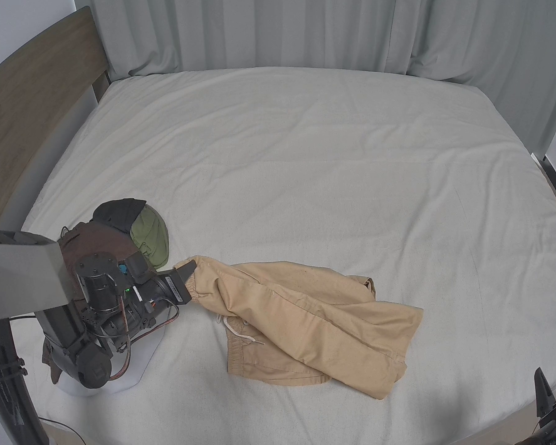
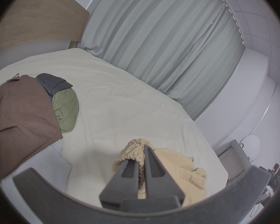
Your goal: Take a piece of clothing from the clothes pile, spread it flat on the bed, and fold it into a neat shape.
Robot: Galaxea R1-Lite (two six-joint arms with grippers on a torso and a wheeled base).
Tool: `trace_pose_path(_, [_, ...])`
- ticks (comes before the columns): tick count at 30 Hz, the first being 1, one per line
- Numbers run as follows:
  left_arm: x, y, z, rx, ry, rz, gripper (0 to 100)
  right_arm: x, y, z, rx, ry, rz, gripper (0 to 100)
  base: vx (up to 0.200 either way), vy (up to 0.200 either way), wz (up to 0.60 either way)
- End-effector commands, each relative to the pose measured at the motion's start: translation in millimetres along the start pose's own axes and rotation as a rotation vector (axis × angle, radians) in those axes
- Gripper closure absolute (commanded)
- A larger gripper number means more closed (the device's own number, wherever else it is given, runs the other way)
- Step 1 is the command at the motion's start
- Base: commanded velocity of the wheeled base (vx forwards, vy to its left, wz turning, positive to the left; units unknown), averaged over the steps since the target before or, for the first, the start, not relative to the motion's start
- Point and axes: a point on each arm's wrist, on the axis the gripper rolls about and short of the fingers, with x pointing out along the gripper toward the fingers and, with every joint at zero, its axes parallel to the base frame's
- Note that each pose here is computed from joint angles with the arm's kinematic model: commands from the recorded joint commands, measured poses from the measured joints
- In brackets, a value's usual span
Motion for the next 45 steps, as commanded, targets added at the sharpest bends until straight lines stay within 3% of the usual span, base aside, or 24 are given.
trace_pose_path(1, [0.0,-0.1,0.2,0.0,-0.003,-0.001,100,0.9,0.1,-5.0,0.001,0.012,0.001,0,0.0,0.0,0.0])
trace_pose_path(8, [-0.7,2.0,2.3,-0.001,-0.01,0.005,100,0.8,0.4,-3.5,-0.015,0.0,0.015,0,0.0,0.0,0.0])
trace_pose_path(11, [-1.2,2.3,2.6,-0.002,-0.011,0.007,100,-10.0,0.1,37.9,-0.034,-0.202,0.02,0,0.0,0.0,0.0])
trace_pose_path(13, [-0.5,2.3,2.8,-0.001,-0.012,0.006,100,-9.6,-0.1,52.4,-0.036,-0.206,0.022,0,0.0,0.0,0.0])
trace_pose_path(14, [-0.7,2.0,2.3,-0.001,-0.01,0.005,100,-5.7,-0.4,62.5,-0.04,-0.184,0.029,0,0.0,0.0,0.0])
trace_pose_path(26, [-0.1,1.8,2.8,-0.001,-0.013,0.004,100,15.2,1.9,74.2,-0.035,-0.061,0.17,0,0.0,0.0,0.0])
trace_pose_path(33, [-0.9,1.2,3.7,0.001,-0.015,0.003,100,31.1,4.5,89.1,-0.026,0.006,0.308,0,0.0,0.0,0.0])
trace_pose_path(45, [-1.8,0.8,2.3,0.001,-0.009,0.004,100,54.7,7.1,88.0,-0.002,0.144,0.439,0,0.0,0.0,0.0])
